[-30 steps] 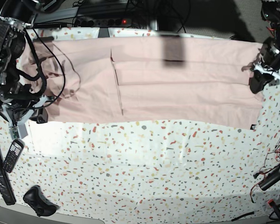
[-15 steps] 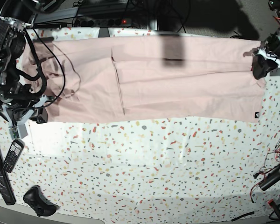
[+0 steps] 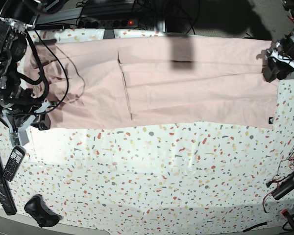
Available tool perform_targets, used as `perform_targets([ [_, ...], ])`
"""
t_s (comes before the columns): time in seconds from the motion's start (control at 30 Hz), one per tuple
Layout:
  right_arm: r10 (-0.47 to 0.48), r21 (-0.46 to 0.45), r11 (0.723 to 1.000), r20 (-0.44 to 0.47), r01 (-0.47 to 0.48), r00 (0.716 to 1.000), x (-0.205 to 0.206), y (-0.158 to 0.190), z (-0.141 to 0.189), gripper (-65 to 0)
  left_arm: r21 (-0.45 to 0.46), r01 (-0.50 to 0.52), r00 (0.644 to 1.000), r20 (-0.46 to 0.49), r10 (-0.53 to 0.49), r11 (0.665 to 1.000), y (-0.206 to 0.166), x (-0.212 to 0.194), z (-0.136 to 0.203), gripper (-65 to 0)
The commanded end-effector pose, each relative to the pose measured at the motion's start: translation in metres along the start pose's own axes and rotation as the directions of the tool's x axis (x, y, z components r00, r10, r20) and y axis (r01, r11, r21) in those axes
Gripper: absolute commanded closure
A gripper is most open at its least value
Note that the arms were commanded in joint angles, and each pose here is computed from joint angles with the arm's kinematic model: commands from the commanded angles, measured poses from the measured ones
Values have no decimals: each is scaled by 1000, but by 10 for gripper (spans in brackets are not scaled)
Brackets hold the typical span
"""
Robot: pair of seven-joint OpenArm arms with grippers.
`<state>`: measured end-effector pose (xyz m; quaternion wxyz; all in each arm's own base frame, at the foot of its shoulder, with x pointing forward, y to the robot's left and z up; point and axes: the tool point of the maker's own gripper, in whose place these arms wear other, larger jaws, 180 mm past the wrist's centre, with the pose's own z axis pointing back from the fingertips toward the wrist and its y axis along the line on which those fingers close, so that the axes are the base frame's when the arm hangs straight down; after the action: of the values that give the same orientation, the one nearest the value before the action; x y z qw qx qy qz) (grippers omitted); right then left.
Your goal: Fold the T-shirt properly
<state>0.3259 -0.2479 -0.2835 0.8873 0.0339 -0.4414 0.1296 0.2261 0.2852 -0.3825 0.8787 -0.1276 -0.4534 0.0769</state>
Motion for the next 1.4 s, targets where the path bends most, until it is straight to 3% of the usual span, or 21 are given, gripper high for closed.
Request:
perform_targets([
  [0.0, 17, 2, 1000, 61, -17, 998, 18, -2, 5, 0, 26, 30, 998, 52, -31, 999, 7, 20, 3, -286],
  [0.17, 7, 13, 1000, 69, -8, 998, 19, 1, 4, 0, 148, 59, 996, 51, -67, 987, 31, 31, 3, -286],
  [0.33, 6, 14, 1000, 69, -7, 998, 19, 1, 4, 0, 164, 37, 998, 45, -45, 986, 35, 28, 3, -286],
  [0.67, 5, 14, 1000, 68, -6, 998, 19, 1, 4, 0, 12, -205, 979, 11, 205, 979, 24, -9, -7, -286],
  [0.93, 6, 14, 1000, 67, -7, 998, 18, 1, 4, 0, -87, -232, 972, -45, 229, 969, 6, -10, -19, -272],
  [1.07, 6, 14, 1000, 65, -7, 998, 18, 1, 4, 0, -89, -230, 973, -54, 226, 969, 5, -10, -20, -172],
  [1.17, 6, 14, 1000, 65, -7, 998, 18, 1, 4, 0, -89, -230, 973, -36, 228, 969, 6, -7, -20, 0],
  [1.37, 6, 14, 1000, 61, -7, 998, 17, 1, 4, 0, -52, -191, 972, 131, 196, 980, 20, 23, -18, 0],
])
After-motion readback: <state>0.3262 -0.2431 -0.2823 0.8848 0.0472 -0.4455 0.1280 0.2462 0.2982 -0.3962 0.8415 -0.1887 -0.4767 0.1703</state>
